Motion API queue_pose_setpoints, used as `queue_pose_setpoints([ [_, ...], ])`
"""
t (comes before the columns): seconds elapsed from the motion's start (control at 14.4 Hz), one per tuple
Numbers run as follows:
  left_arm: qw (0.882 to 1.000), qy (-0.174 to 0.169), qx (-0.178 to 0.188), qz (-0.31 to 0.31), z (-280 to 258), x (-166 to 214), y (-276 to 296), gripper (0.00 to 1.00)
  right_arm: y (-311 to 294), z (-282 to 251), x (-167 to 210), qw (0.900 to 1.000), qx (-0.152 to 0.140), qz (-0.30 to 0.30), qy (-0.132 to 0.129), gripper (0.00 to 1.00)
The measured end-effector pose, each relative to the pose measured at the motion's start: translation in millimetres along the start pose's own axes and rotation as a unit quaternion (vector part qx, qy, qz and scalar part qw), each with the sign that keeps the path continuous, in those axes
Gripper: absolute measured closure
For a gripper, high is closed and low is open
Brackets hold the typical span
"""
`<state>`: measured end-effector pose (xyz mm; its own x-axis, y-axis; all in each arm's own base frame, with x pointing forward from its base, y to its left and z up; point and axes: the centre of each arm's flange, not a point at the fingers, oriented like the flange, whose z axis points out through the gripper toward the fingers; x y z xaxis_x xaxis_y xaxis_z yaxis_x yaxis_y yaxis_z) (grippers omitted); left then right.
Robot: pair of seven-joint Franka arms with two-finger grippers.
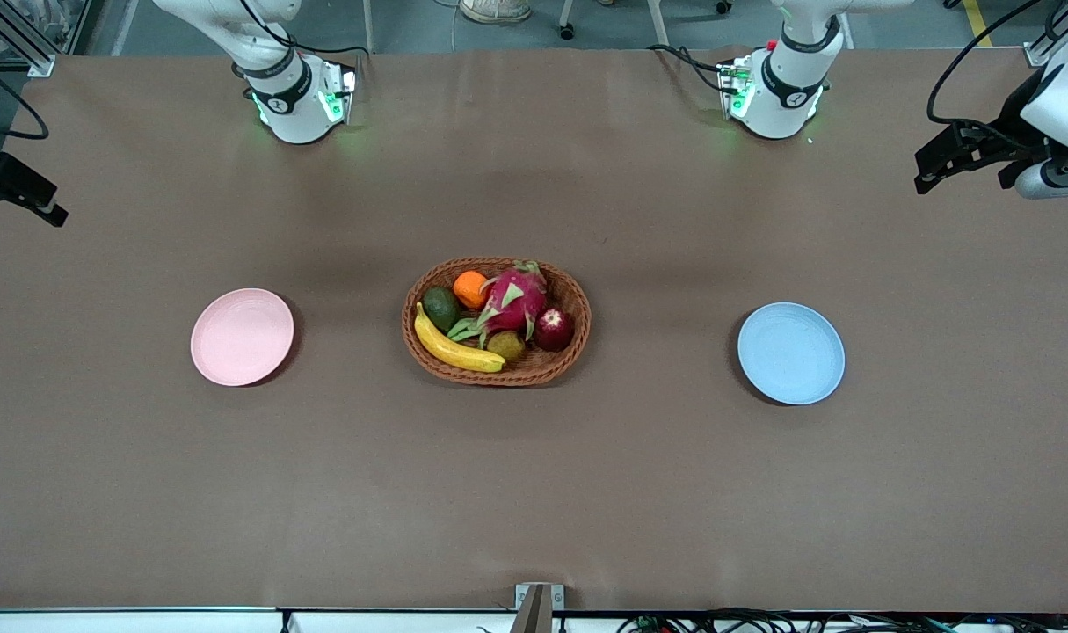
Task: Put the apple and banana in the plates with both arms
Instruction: 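Move the left gripper from rest toward the fruit basket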
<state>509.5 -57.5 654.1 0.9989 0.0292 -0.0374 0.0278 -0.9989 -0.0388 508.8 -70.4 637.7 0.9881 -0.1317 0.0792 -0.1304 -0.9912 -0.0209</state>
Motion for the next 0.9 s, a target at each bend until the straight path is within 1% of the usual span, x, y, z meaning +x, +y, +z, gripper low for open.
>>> queue_pose_setpoints([
  [0.35, 1.0, -0.003, 0.0, 0.002, 4, 4, 2, 0.0, -4, -1, 0, 1.0, 0.0, -0.009, 0.0, 0.0],
  [0.49, 1.0, -0.008, 0.0, 0.008, 10, 13, 8, 0.0, -4, -2, 0, 1.0, 0.0, -0.012, 0.002, 0.0],
  [0.69, 0.999, -0.034, -0.014, 0.025, 47, 39, 32, 0.0, -4, -3, 0, 1.0, 0.0, -0.013, 0.003, 0.0],
  [0.9, 0.998, -0.043, -0.027, 0.046, 96, 69, 73, 0.0, -4, -4, 0, 1.0, 0.0, -0.014, 0.003, 0.0],
])
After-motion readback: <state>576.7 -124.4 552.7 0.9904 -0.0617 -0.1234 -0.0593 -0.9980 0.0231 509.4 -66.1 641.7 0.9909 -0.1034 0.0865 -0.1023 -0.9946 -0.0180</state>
